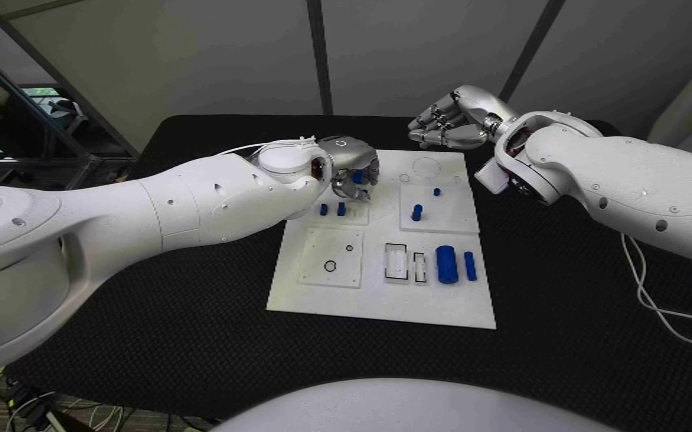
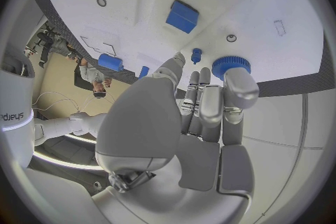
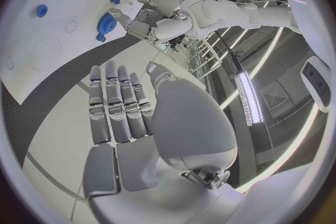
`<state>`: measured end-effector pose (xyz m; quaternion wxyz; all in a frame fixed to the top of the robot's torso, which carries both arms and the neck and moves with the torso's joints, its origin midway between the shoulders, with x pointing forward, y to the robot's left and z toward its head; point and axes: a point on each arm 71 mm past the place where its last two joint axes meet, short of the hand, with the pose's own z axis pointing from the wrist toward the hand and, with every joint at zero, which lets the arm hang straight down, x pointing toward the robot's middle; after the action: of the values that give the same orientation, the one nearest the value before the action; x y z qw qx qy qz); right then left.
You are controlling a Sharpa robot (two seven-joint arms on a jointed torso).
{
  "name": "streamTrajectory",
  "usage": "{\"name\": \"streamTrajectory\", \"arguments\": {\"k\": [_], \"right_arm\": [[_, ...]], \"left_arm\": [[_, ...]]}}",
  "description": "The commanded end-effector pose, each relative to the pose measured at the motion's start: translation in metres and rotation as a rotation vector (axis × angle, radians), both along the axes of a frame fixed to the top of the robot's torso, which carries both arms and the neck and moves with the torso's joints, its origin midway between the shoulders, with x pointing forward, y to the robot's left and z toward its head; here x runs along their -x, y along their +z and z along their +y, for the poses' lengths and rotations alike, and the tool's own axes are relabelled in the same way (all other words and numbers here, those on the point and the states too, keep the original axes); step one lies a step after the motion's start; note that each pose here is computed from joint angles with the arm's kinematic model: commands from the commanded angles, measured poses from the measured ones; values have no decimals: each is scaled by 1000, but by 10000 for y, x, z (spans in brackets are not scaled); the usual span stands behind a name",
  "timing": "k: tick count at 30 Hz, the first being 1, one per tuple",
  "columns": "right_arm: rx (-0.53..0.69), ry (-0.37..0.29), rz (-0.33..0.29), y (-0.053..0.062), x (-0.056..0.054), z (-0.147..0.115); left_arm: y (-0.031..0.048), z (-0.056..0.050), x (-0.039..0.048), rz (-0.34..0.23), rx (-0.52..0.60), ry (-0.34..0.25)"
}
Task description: Assemble the parts on the task board
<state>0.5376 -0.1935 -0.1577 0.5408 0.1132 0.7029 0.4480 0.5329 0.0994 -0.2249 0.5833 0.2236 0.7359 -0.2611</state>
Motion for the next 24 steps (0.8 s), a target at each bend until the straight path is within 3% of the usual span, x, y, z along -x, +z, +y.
{"name": "streamTrajectory", "arguments": {"k": [1, 24], "right_arm": [[-5, 5, -12, 17, -1, 14], [-4, 7, -11, 18, 4, 18]], "left_arm": [[-2, -1, -25, -3, -18, 12], [-123, 21, -51, 46, -62, 40]]}}
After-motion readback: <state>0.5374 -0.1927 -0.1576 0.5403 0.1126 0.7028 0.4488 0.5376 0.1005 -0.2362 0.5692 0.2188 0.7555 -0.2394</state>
